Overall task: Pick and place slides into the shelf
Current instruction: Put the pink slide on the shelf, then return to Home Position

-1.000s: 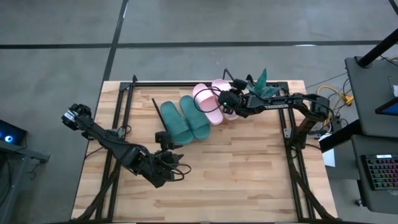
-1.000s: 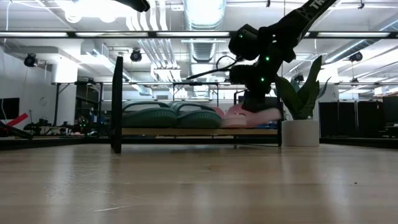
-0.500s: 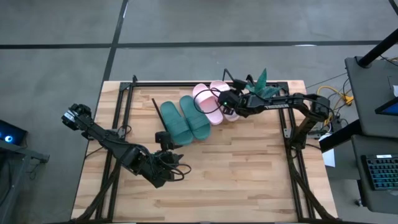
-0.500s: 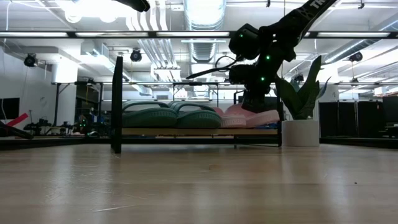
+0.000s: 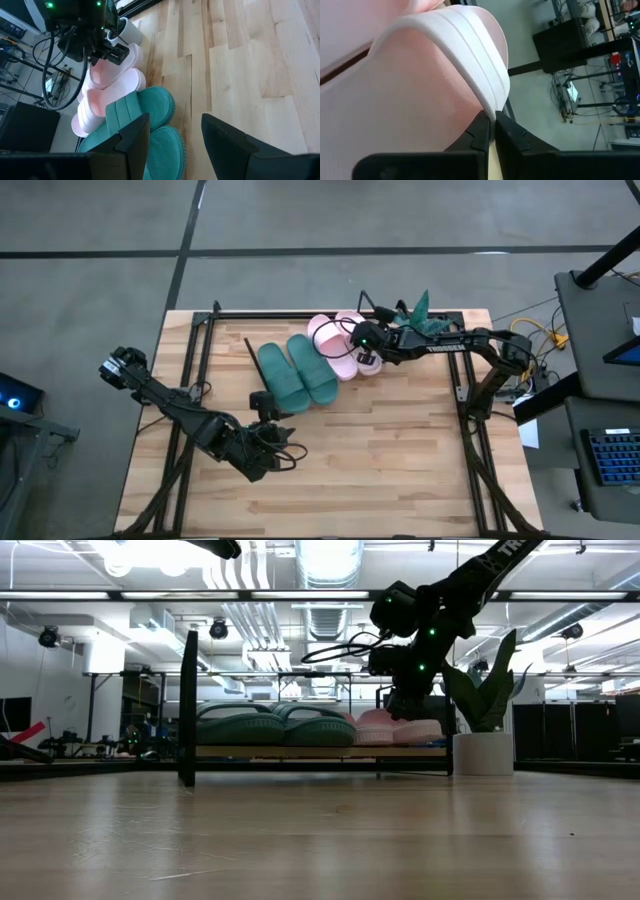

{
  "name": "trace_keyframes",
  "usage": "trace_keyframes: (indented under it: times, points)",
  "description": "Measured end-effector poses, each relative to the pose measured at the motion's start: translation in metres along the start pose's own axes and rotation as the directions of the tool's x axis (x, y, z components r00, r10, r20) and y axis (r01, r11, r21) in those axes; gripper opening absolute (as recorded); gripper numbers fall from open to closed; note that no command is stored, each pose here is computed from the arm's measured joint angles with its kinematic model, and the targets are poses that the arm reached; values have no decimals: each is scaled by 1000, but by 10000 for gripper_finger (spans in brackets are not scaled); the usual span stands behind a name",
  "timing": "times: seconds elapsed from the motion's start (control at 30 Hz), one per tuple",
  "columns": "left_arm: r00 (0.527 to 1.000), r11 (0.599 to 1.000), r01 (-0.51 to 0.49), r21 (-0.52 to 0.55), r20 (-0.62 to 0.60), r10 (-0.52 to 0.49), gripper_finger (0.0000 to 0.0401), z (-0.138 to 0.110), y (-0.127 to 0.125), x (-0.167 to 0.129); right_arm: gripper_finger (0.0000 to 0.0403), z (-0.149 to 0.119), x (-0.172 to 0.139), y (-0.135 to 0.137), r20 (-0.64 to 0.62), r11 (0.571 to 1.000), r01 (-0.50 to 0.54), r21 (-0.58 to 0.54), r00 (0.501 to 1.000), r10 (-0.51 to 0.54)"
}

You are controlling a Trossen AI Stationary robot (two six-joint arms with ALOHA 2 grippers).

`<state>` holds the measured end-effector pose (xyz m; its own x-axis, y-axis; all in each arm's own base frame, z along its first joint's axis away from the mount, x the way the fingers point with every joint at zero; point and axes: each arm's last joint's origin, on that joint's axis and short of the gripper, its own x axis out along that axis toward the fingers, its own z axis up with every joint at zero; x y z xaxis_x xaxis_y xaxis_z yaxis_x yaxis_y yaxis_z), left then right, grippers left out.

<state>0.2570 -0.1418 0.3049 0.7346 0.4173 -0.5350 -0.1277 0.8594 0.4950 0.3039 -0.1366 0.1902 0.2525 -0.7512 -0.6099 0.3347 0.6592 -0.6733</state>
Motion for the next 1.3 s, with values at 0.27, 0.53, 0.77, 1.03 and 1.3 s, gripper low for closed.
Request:
trace_keyframes:
  times: [0.27, 0.53, 0.77, 1.03, 1.3]
  points:
    - [1000, 1000, 0, 0, 0, 0, 164, 0, 0, 0, 78, -1, 0, 1, -6, 1000, -7, -23, 1000, 7]
    - [1000, 1000, 0, 1, 0, 0, 164, 0, 0, 0, 168, -3, -6, -1, -19, 999, -24, -26, 1000, 24]
    - [998, 998, -17, -64, 59, 21, 164, 6, -1, 1, 171, 7, -52, -17, 133, 996, -20, 89, 991, 8]
    - [980, 998, -3, -68, 199, 16, 164, 25, 0, -3, 133, 14, -153, -42, 521, 986, -132, 106, 851, 58]
    - [942, 976, 153, -156, 322, -96, 164, 35, 3, -6, 113, -14, -242, -59, 806, 916, -401, 9, 545, 230]
